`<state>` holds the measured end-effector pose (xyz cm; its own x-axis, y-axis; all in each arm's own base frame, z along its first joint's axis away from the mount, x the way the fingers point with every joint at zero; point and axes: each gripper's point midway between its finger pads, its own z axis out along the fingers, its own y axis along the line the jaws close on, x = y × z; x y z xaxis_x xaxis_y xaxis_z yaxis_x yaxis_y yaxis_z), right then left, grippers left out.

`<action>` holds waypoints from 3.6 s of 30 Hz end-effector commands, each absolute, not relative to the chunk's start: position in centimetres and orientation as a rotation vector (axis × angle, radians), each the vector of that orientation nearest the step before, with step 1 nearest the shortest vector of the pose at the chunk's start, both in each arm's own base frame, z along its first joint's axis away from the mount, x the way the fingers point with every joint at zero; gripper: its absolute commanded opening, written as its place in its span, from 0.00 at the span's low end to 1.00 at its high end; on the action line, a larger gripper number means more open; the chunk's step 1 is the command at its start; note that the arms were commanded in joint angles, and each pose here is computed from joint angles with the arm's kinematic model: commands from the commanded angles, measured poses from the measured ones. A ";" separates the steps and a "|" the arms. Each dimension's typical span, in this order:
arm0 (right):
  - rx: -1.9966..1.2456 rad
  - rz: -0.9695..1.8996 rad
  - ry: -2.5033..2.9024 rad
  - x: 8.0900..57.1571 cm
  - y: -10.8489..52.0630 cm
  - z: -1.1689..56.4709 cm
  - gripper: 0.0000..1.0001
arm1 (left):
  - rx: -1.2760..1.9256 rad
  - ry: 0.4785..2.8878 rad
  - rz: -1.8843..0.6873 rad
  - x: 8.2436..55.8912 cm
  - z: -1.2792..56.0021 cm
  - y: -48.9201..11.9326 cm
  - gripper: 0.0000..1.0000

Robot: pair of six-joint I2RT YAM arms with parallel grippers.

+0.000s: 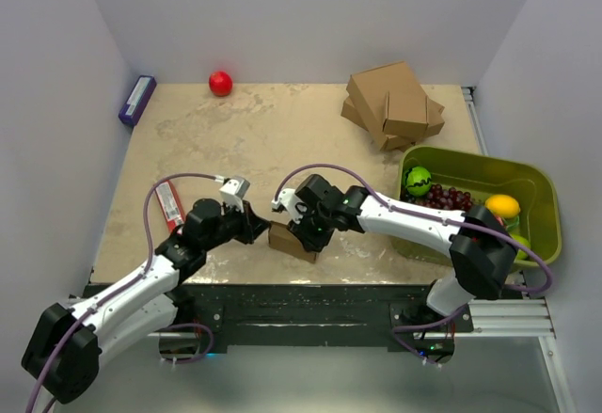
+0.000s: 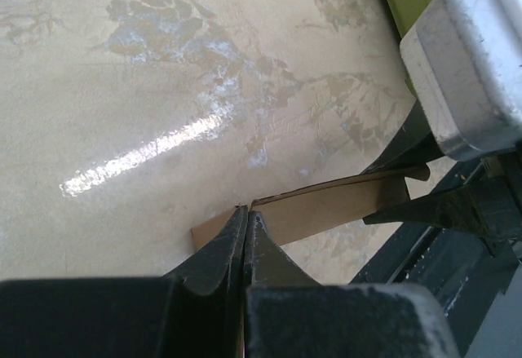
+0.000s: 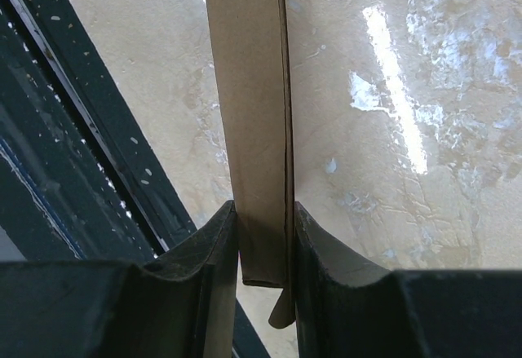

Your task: Fold the paper box

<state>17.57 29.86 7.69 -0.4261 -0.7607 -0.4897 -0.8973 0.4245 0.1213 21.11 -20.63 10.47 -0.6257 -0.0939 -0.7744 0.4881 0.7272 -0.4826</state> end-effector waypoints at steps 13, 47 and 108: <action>-1.313 0.447 2.319 19.9 30.3 8.4 0.05 | 0.217 2.079 -0.878 19.9 7.6 -20.1 0.00; -1.153 0.343 2.329 21.7 29.6 9.2 0.15 | 0.049 2.210 -0.764 18.2 3.4 -17.6 0.00; -1.261 0.600 2.271 19.9 31.4 10.0 0.10 | 0.200 1.901 -0.815 25.1 17.2 -19.0 0.37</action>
